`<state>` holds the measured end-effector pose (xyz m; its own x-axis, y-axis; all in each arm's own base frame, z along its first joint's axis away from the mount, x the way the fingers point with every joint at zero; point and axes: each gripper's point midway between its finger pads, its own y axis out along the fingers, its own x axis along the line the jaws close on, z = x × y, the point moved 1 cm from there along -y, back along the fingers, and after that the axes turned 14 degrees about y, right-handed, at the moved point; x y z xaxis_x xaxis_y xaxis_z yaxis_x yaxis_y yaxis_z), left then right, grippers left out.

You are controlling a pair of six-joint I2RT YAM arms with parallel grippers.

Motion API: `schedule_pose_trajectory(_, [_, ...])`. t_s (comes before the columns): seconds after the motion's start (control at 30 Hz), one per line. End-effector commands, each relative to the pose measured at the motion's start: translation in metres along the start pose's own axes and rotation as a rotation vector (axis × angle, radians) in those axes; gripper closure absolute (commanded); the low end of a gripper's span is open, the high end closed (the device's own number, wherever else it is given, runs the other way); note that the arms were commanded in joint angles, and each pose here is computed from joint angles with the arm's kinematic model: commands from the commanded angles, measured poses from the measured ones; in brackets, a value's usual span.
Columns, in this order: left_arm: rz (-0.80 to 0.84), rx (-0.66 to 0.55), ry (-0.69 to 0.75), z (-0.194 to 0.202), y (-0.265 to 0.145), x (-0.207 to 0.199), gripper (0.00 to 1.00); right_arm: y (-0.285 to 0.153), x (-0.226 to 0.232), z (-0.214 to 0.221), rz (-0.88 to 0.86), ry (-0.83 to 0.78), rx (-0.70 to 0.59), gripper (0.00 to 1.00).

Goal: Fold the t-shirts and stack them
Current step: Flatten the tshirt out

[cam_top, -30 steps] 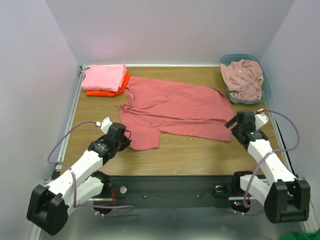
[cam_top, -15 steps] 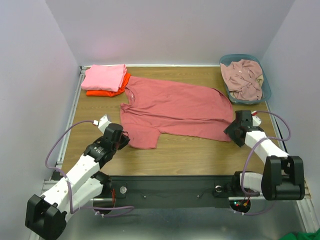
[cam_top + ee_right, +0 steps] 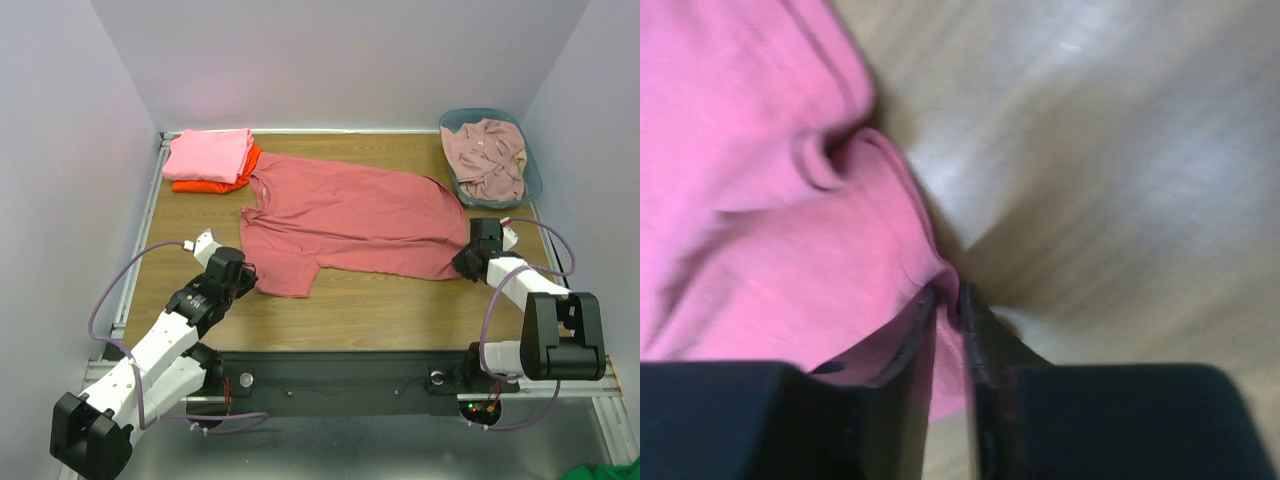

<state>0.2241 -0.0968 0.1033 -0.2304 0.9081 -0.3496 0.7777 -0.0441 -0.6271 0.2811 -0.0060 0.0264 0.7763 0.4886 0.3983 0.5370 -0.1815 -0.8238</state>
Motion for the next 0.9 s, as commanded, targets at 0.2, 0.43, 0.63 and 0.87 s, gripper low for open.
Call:
schedule_pose_trajectory(0.2, [-0.004,-0.055,-0.008,-0.017,-0.005,-0.005,1.0,-0.003,0.008,0.029,-0.106,-0.002,0.128,0.99])
schedule_pose_trajectory(0.43, [0.109,-0.184,0.015,-0.071,-0.041,-0.036,1.0,-0.079,0.074,-0.021,-0.446,-0.088,-0.05,1.0])
schedule_pose_trajectory(0.63, [0.275,-0.422,-0.024,-0.153,-0.12,-0.069,1.0,-0.199,0.12,-0.08,-0.723,-0.087,-0.301,1.0])
schedule_pose_trajectory(0.87, [0.447,-0.704,-0.082,-0.244,-0.245,-0.088,1.0,-0.352,0.136,-0.148,-0.92,-0.029,-0.636,1.0])
